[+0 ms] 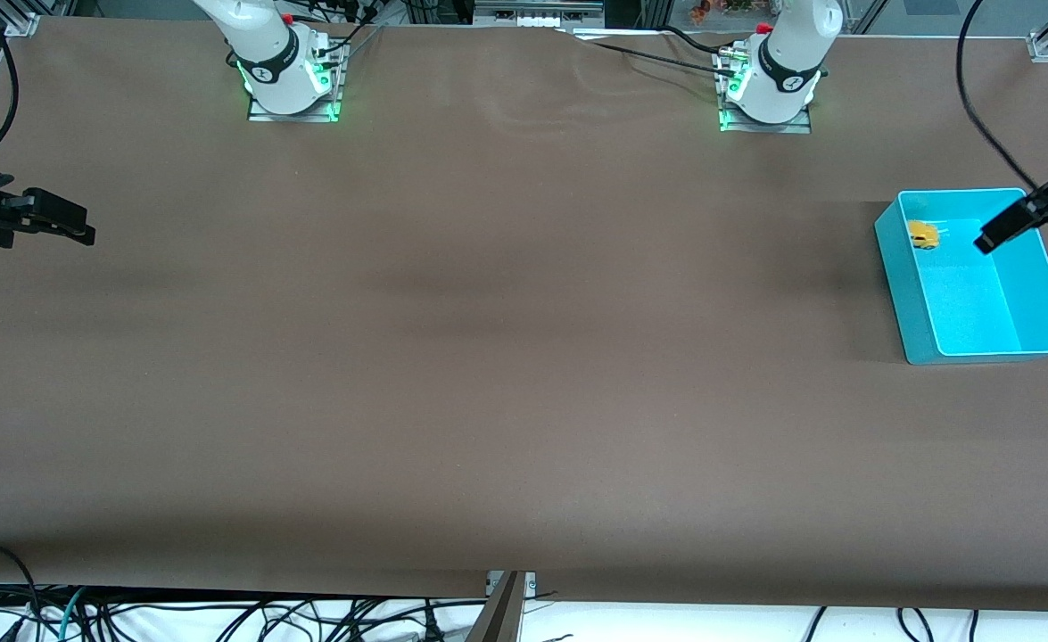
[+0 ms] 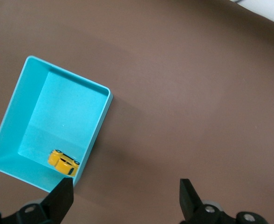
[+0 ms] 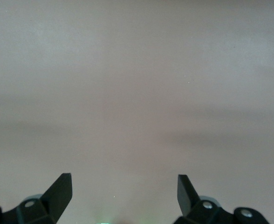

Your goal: Wind and store yellow beetle car

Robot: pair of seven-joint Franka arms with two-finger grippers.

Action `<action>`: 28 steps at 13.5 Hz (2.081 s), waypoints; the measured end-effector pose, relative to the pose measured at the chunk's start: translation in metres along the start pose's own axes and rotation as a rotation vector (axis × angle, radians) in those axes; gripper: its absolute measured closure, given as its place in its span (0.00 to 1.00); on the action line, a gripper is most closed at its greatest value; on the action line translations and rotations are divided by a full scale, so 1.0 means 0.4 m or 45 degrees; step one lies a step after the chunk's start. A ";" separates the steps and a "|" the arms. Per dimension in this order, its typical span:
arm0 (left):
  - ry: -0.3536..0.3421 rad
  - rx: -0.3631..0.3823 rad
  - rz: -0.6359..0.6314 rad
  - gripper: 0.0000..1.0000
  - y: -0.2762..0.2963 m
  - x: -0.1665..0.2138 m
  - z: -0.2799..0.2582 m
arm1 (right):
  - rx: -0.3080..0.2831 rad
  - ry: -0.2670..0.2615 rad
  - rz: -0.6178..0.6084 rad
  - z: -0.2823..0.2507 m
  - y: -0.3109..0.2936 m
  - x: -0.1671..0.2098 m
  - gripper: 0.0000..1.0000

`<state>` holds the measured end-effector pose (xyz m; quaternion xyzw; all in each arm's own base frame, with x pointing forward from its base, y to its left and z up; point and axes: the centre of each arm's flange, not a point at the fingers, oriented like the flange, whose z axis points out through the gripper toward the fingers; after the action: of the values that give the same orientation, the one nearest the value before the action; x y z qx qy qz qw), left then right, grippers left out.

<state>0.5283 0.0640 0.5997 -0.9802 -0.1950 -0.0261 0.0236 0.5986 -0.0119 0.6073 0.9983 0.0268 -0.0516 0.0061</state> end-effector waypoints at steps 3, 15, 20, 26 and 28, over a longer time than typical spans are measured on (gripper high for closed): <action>-0.013 0.006 0.135 0.00 0.034 -0.009 -0.064 | 0.000 0.000 0.000 0.000 0.000 0.000 0.00; -0.033 -0.008 0.155 0.00 0.059 0.006 -0.052 | 0.000 0.000 0.001 0.000 0.000 0.000 0.00; -0.055 -0.002 0.162 0.00 0.057 0.004 -0.048 | 0.000 0.000 0.001 0.000 0.000 0.000 0.00; -0.058 -0.003 0.163 0.00 0.059 0.005 -0.045 | 0.000 0.000 0.001 0.000 0.000 0.000 0.00; -0.058 -0.003 0.164 0.00 0.060 0.005 -0.045 | 0.000 0.000 0.001 0.000 0.000 0.000 0.00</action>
<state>0.5385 0.0415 0.6168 -0.9911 -0.1319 -0.0025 0.0197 0.5986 -0.0118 0.6073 0.9983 0.0263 -0.0516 0.0061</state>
